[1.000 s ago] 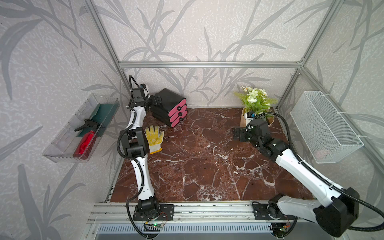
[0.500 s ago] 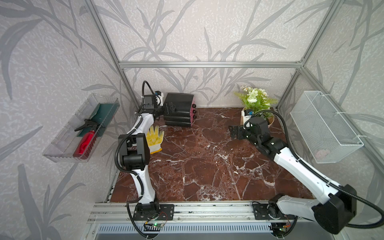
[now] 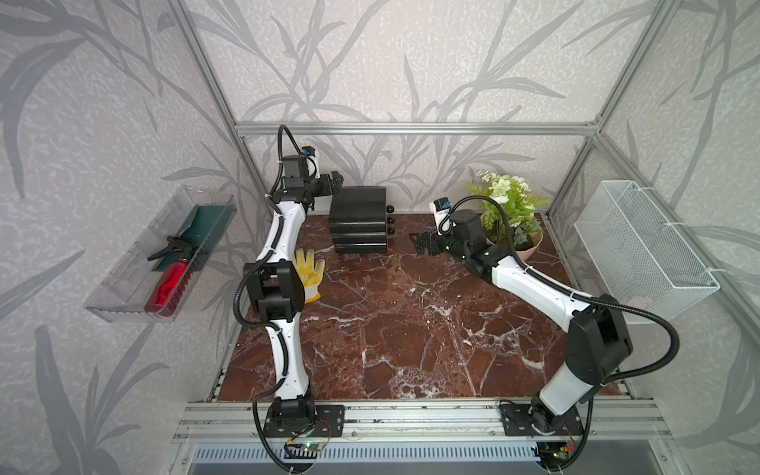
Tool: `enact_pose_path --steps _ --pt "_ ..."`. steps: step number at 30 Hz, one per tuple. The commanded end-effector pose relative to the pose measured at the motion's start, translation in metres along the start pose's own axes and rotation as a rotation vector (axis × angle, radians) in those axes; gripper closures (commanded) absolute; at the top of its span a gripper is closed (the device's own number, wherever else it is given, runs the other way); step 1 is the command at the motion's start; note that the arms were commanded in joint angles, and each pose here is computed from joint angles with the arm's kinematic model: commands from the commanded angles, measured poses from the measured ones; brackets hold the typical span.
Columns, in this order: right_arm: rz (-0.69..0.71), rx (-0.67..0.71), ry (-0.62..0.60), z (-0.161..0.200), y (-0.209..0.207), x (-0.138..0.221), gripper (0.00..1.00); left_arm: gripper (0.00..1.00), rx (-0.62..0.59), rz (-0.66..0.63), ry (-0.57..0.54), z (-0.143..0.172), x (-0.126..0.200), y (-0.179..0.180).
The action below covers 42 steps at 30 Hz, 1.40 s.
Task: Take the sponge out of the drawer
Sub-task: Move the storage box to the center of the board.
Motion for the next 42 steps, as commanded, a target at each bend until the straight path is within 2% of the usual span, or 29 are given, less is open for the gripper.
enact_pose_path --steps 1,5,9,15,22,29,37,42 --pt "-0.072 0.037 -0.058 -0.010 0.012 -0.013 0.01 0.01 0.031 0.043 0.088 0.026 -0.029 0.008" --pt "-0.099 0.012 -0.028 -0.003 0.015 -0.025 0.01 0.01 0.055 0.196 0.040 0.032 -0.051 0.003" --pt "-0.122 0.025 -0.013 0.002 0.017 -0.033 0.01 0.01 0.083 0.302 0.042 0.040 -0.068 -0.001" --pt "-0.143 0.035 -0.001 0.007 0.017 -0.041 0.01 0.01 0.061 0.428 0.112 0.060 -0.080 -0.024" --pt "-0.170 0.039 -0.008 0.006 0.019 -0.039 0.01 0.01 0.047 0.582 0.243 0.086 -0.074 -0.069" --pt "-0.091 0.020 0.016 0.026 0.011 -0.009 0.01 0.01 0.022 0.601 0.275 0.106 -0.037 -0.112" --pt "-0.034 -0.051 0.031 0.064 0.005 0.059 0.01 0.01 0.069 0.597 0.258 0.141 0.028 -0.145" --pt "0.040 -0.048 0.006 0.068 -0.002 0.092 0.01 0.01 0.049 0.598 0.244 0.150 0.064 -0.161"
Point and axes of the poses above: each gripper's point midway between its finger pads, its own x axis back along the fingers, its own y axis along the line the jaws close on, z = x × y, the point moved 9 cm from there along x, back along the fingers, and after that the axes turned 2 degrees about x, right-handed, at the moved point
